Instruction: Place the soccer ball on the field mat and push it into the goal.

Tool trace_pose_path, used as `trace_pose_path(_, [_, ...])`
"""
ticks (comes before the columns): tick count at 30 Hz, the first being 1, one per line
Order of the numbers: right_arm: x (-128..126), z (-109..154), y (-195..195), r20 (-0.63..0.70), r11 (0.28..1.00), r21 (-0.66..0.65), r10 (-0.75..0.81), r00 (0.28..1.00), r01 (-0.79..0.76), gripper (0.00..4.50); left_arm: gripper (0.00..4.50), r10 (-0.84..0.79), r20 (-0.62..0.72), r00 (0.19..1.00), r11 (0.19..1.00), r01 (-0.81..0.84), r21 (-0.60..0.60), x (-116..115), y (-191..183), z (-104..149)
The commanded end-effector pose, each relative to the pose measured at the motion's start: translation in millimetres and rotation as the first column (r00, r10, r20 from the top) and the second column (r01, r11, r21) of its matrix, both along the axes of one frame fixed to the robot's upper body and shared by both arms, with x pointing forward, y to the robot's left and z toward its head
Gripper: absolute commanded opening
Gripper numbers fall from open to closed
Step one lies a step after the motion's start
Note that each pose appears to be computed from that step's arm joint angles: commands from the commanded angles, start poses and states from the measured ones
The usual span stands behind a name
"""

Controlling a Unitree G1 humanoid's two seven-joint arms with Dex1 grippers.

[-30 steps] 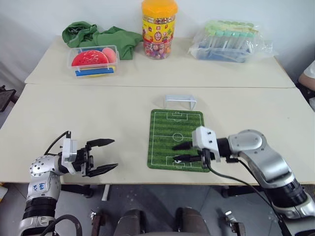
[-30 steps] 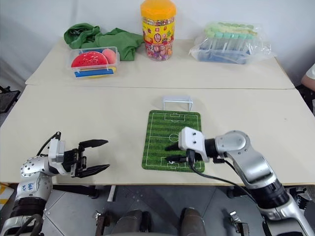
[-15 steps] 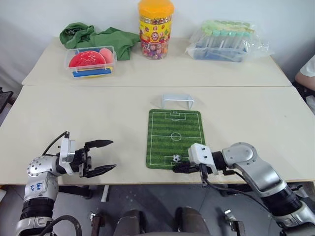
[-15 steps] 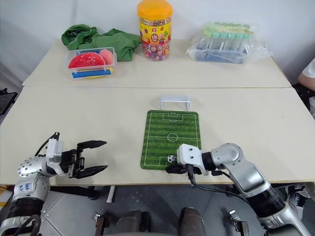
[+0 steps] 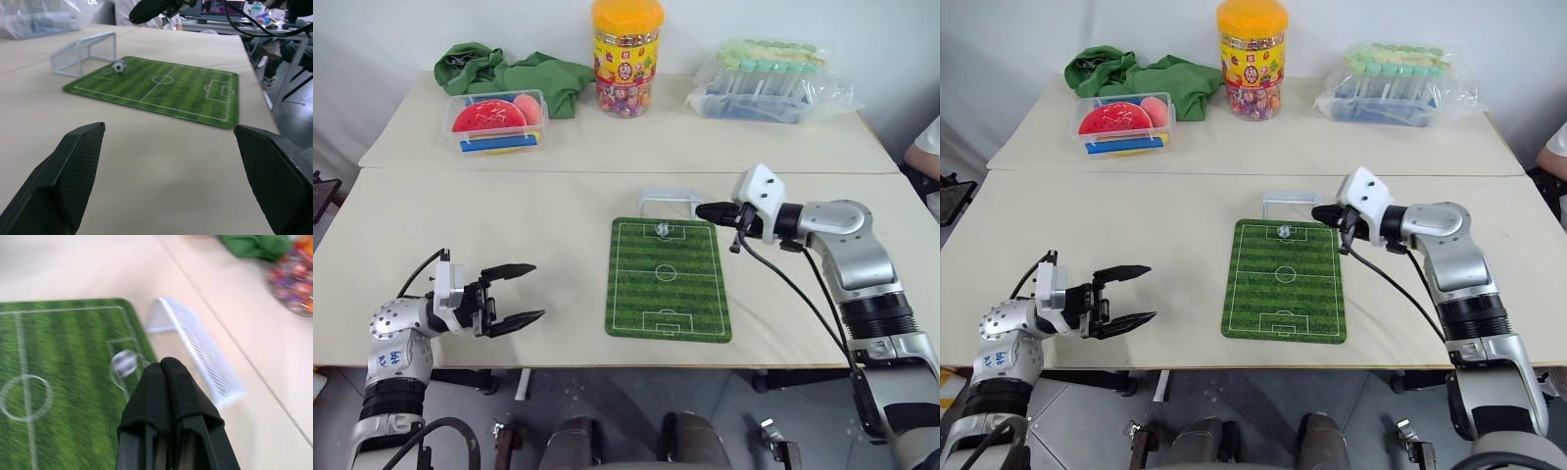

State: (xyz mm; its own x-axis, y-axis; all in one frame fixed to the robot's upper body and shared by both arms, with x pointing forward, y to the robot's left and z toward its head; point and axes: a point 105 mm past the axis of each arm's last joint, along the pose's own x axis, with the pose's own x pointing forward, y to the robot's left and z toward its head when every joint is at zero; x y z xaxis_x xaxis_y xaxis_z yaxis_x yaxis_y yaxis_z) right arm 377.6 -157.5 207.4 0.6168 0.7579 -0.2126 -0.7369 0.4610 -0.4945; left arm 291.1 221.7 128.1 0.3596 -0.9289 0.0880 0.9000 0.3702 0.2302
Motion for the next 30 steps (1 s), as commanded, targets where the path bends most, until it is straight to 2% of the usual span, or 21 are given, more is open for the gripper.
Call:
trace_pose_path(1, [-7, 21, -20, 0.027, 1.0, 0.027, -0.014, 1.0, 0.013, 0.04, 4.5, 0.065, 0.073, 0.995, 0.996, -0.06, -0.072, 9, 9, 22])
trace_pose_path(3, [-21, 18, -30, -0.021, 0.999, 0.034, 0.03, 0.999, -0.029, 0.04, 4.5, 0.084, 0.094, 0.992, 0.993, -0.075, -0.095, 11, 13, 35])
trace_pose_path(5, [-38, 14, -45, -0.085, 0.996, 0.05, 0.077, 0.993, -0.073, 0.58, 4.5, 0.095, 0.106, 0.99, 0.991, -0.085, -0.099, 9, 19, 46])
trace_pose_path(11, [-62, 2, -103, -0.19, 0.998, 0.053, 0.036, 0.981, -0.026, 2.53, 4.5, 0.08, 0.057, 0.995, 0.996, -0.077, -0.055, -6, 32, 59])
trace_pose_path(12, [-66, -2, -113, -0.209, 0.999, 0.049, 0.024, 0.978, -0.014, 2.97, 4.5, 0.08, 0.046, 0.996, 0.996, -0.078, -0.043, -11, 35, 60])
trace_pose_path(17, [-81, -13, -143, -0.255, 0.997, 0.068, -0.008, 0.967, 0.026, 4.48, 4.5, 0.191, 0.005, 0.982, 0.981, -0.19, -0.033, -16, 50, 65])
trace_pose_path(23, [-87, -28, -159, -0.301, 0.994, 0.068, -0.063, 0.952, 0.087, 4.48, 4.5, 0.255, -0.03, 0.966, 0.966, -0.256, -0.031, -21, 59, 66])
trace_pose_path(30, [-85, -30, -158, -0.302, 0.987, 0.088, -0.102, 0.948, 0.135, 4.48, 4.5, 0.277, -0.027, 0.96, 0.961, -0.278, -0.015, -22, 57, 62])
